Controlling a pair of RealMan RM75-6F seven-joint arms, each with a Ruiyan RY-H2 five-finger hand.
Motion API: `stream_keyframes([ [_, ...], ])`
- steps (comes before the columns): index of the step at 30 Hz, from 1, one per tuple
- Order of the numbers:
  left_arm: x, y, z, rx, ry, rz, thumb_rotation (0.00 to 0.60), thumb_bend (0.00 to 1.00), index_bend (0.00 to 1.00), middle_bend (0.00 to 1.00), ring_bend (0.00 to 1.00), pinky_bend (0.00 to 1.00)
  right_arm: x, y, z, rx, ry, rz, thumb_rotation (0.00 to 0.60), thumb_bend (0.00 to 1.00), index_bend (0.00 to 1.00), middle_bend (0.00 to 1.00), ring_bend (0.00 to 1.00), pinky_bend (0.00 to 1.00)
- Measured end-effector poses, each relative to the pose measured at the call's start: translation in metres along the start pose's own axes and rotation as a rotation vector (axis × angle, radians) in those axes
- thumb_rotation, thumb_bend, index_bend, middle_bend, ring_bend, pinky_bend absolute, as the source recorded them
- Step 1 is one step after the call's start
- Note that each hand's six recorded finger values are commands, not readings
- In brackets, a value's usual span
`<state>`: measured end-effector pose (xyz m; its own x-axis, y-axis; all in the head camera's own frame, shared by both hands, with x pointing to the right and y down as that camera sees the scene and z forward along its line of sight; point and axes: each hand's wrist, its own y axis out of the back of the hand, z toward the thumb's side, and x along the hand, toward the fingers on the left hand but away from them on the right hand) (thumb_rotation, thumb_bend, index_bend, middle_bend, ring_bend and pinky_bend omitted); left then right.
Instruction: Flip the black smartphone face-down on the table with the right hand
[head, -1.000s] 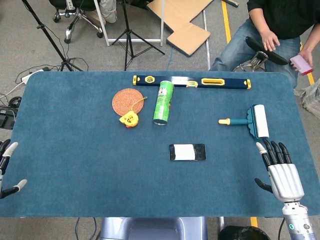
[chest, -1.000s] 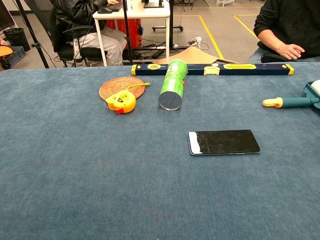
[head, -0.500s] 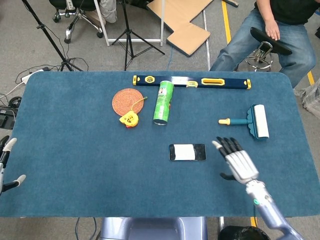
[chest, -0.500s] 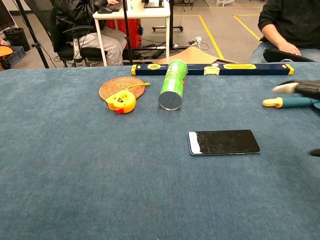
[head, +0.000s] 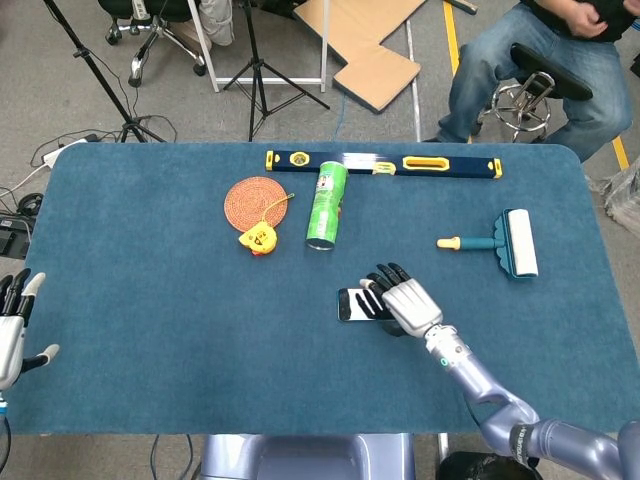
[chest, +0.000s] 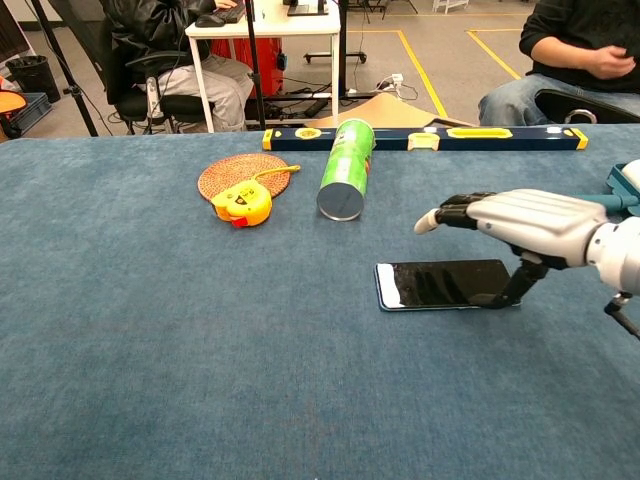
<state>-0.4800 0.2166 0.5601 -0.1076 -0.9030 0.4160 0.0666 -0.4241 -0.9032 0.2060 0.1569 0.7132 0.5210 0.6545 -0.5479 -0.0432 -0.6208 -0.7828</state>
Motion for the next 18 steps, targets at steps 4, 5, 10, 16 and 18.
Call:
stream_keyframes([
  [4,0.002,-0.002,-0.001,0.003,0.01,-0.006,0.6,0.0,0.0,0.0,0.0,0.0,-0.007,-0.007,0.009,0.031,0.029,0.004,0.6,0.19,0.19,0.15,0.03,0.1],
  [5,0.002,-0.002,-0.002,0.002,0.011,-0.006,0.6,0.0,0.0,0.0,0.0,0.0,-0.008,-0.009,0.01,0.05,0.035,0.005,0.6,0.19,0.19,0.15,0.03,0.09],
  [10,0.003,0.0,-0.003,-0.001,0.018,-0.001,0.6,0.0,0.0,0.0,0.0,0.0,-0.008,-0.016,0.009,0.127,0.051,0.007,0.6,0.19,0.19,0.16,0.03,0.13],
  [16,0.002,0.002,-0.004,-0.007,0.021,0.004,0.6,0.0,0.0,0.0,0.0,0.0,-0.01,-0.02,-0.001,0.192,0.036,0.0,0.6,0.19,0.19,0.16,0.03,0.13],
  [18,0.002,0.002,-0.004,-0.009,0.021,0.005,0.6,0.0,0.0,0.0,0.0,0.0,-0.011,-0.021,-0.004,0.2,0.032,-0.001,0.6,0.19,0.19,0.16,0.03,0.13],
])
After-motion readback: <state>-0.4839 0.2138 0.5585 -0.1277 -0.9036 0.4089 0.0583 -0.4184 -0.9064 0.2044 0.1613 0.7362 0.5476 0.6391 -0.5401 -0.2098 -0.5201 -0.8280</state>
